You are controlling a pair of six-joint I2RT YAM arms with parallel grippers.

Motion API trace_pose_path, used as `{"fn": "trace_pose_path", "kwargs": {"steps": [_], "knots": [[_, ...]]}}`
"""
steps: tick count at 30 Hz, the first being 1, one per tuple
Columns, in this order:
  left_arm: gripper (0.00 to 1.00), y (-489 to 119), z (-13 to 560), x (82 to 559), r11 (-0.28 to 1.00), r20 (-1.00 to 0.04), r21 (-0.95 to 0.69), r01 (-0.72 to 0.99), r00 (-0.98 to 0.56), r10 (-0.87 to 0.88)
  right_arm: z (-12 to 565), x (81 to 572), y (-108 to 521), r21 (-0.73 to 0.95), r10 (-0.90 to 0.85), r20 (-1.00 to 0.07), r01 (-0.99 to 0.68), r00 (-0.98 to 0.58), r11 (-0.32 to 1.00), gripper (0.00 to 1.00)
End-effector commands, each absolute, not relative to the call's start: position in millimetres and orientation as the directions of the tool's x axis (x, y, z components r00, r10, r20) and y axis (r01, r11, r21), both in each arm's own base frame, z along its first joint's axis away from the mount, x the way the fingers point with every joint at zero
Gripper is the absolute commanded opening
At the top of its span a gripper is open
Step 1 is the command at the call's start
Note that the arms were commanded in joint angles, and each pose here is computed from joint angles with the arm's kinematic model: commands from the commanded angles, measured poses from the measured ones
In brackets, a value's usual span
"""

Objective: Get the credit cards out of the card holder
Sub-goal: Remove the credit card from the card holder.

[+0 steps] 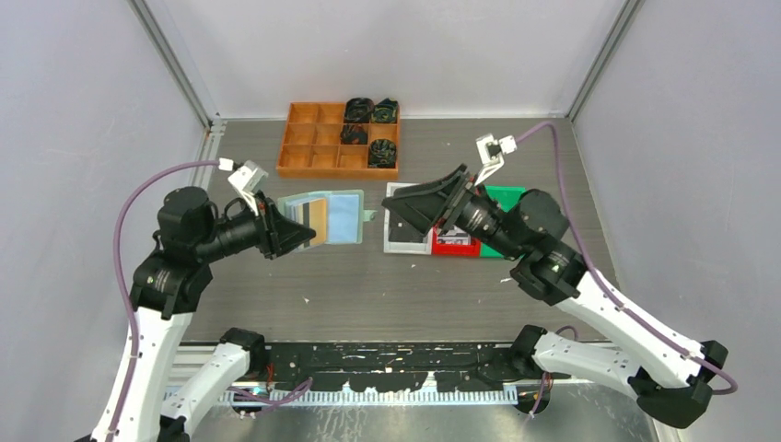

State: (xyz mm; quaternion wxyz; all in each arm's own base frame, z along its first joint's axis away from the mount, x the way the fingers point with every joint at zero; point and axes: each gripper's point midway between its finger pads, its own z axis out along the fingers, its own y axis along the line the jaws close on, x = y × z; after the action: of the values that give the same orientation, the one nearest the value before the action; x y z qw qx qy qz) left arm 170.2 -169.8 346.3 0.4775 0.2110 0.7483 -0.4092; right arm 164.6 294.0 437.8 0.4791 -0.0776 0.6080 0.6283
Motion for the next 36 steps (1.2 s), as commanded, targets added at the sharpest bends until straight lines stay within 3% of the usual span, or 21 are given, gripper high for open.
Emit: {"fn": "trace_pose_path", "kwargs": {"steps": [1, 6, 11, 16, 29, 36], "knots": [[0.01, -156, 329, 185, 0.665, -0.887, -0.330, 0.670, -0.461, 0.025, 446, 158, 296, 0.680, 0.414, -0.717, -0.696, -0.561, 0.233, 0.80], [0.00, -156, 313, 187, 0.675, -0.804, -0.391, 0.625, -0.590, 0.081, 419, 147, 341, 0.767, 0.234, -0.638, -0.633, -0.733, 0.107, 0.77], [0.00, -169, 321, 170, 0.578, -0.743, -0.481, 0.660, -0.656, 0.131, 399, 141, 376, 0.829, 0.103, -0.554, -0.559, -0.826, -0.021, 0.73], [0.00, -181, 337, 154, 0.469, -0.735, -0.556, 0.686, -0.669, 0.108, 378, 136, 388, 0.856, 0.026, -0.512, -0.513, -0.859, -0.064, 0.71], [0.02, -195, 369, 133, 0.253, -0.654, -0.720, 0.647, -0.753, 0.065, 370, 133, 389, 0.859, 0.010, -0.505, -0.504, -0.863, -0.094, 0.63], [0.14, -198, 381, 119, 0.162, -0.636, -0.753, 0.638, -0.768, 0.068, 375, 135, 389, 0.865, 0.043, -0.486, -0.488, -0.873, -0.120, 0.45]]}}
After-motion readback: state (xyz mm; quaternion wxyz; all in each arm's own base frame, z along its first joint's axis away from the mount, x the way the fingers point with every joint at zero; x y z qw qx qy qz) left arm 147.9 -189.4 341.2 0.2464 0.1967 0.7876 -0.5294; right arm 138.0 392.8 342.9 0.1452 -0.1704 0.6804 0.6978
